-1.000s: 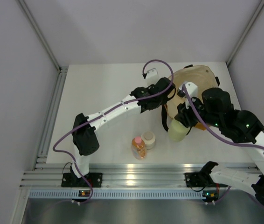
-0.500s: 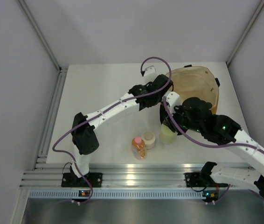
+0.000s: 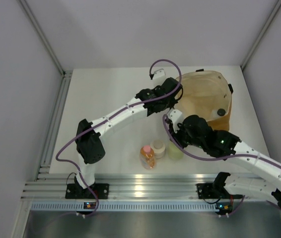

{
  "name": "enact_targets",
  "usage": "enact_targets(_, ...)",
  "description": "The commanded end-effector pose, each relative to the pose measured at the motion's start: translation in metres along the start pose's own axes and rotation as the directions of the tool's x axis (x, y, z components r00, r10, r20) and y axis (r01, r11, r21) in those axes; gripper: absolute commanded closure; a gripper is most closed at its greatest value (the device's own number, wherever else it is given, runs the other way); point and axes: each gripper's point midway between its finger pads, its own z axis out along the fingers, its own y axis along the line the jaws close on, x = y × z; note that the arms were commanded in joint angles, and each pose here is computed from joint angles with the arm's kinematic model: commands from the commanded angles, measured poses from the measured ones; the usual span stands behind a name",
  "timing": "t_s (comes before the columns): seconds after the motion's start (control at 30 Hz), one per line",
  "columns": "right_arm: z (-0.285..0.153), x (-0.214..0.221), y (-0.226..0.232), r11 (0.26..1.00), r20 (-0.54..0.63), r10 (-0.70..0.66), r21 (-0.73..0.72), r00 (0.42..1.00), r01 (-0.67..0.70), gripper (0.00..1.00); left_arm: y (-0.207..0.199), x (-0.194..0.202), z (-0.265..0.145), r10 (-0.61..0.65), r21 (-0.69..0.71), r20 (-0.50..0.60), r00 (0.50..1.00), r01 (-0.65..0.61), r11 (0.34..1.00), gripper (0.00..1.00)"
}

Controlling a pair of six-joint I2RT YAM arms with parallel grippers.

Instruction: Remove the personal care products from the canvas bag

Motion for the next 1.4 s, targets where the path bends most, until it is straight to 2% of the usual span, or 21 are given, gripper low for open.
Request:
enact_targets(0.0,-0.008,-0.061,-0.001,0.999,0.265,0.045,0.014,0.963,-0.05,1.0,-0.007,-0.013,0.0,-0.001,0.019,0.026,1.0,0.0,1.0,1.0)
enact_targets(0.37,0.015,-0.035,0.009,0.995,0.25,0.098,-0.004,0.963,-0.1,1.0,-0.013,-0.018,-0.003,0.02,0.037,0.035,0.999,-0.022,0.999,1.0)
enact_targets(0.43,0.016,-0.035,0.009,0.993,0.249,0.115,-0.004,0.962,-0.117,0.79,-0.012,-0.019,-0.003,0.025,0.036,0.036,0.999,-0.026,0.999,1.0)
enact_targets(0.5,0.015,-0.036,0.011,0.992,0.252,0.121,-0.013,0.96,-0.122,0.65,-0.012,-0.019,-0.004,0.026,0.037,0.037,0.999,-0.027,0.999,1.0)
enact_targets(0.6,0.012,-0.041,0.012,0.992,0.254,0.128,-0.024,0.959,-0.126,0.51,-0.013,-0.019,-0.004,0.028,0.04,0.035,0.999,-0.029,0.999,1.0)
enact_targets(0.73,0.003,-0.046,0.008,0.993,0.246,0.119,-0.011,0.962,-0.12,0.44,-0.013,-0.017,-0.003,0.025,0.042,0.029,0.999,-0.026,0.999,1.0)
enact_targets(0.87,-0.021,-0.066,0.0,0.992,0.277,0.121,0.006,0.953,-0.128,0.46,-0.018,-0.017,-0.005,0.027,0.061,0.019,0.999,-0.028,0.998,1.0)
enact_targets(1.0,-0.062,-0.086,-0.023,0.983,0.362,0.135,0.071,0.922,-0.172,0.47,-0.02,-0.019,-0.008,0.009,0.069,0.017,1.0,-0.01,0.998,1.0)
enact_targets(1.07,-0.084,-0.098,-0.043,0.964,0.401,0.18,0.109,0.898,-0.242,0.47,-0.023,-0.018,-0.009,0.005,0.08,0.008,1.0,-0.005,0.997,1.0)
enact_targets(1.1,-0.087,-0.094,-0.05,0.957,0.377,0.196,0.126,0.905,-0.26,0.46,-0.024,-0.017,-0.01,0.004,0.085,0.004,1.0,-0.005,0.996,1.0)
enact_targets(1.17,-0.101,-0.101,-0.079,0.909,0.393,0.277,0.188,0.877,-0.371,0.44,-0.026,-0.015,-0.011,-0.001,0.094,-0.007,1.0,0.001,0.996,1.0)
enact_targets(1.2,-0.101,-0.09,-0.089,0.883,0.352,0.321,0.226,0.879,-0.413,0.44,-0.026,-0.014,-0.011,-0.004,0.094,-0.011,1.0,0.005,0.996,1.0)
enact_targets(1.23,-0.105,-0.085,-0.109,0.826,0.353,0.393,0.269,0.849,-0.495,0.45,-0.027,-0.015,-0.012,-0.009,0.097,-0.011,1.0,0.01,0.995,1.0)
enact_targets(1.33,-0.1,-0.06,-0.137,0.706,0.269,0.532,0.381,0.803,-0.596,0.46,-0.027,-0.015,-0.014,-0.014,0.095,-0.004,1.0,0.014,0.995,1.0)
enact_targets(1.37,-0.094,-0.057,-0.143,0.69,0.241,0.55,0.407,0.799,-0.598,0.46,-0.027,-0.016,-0.015,-0.012,0.089,0.01,1.0,0.011,0.996,1.0)
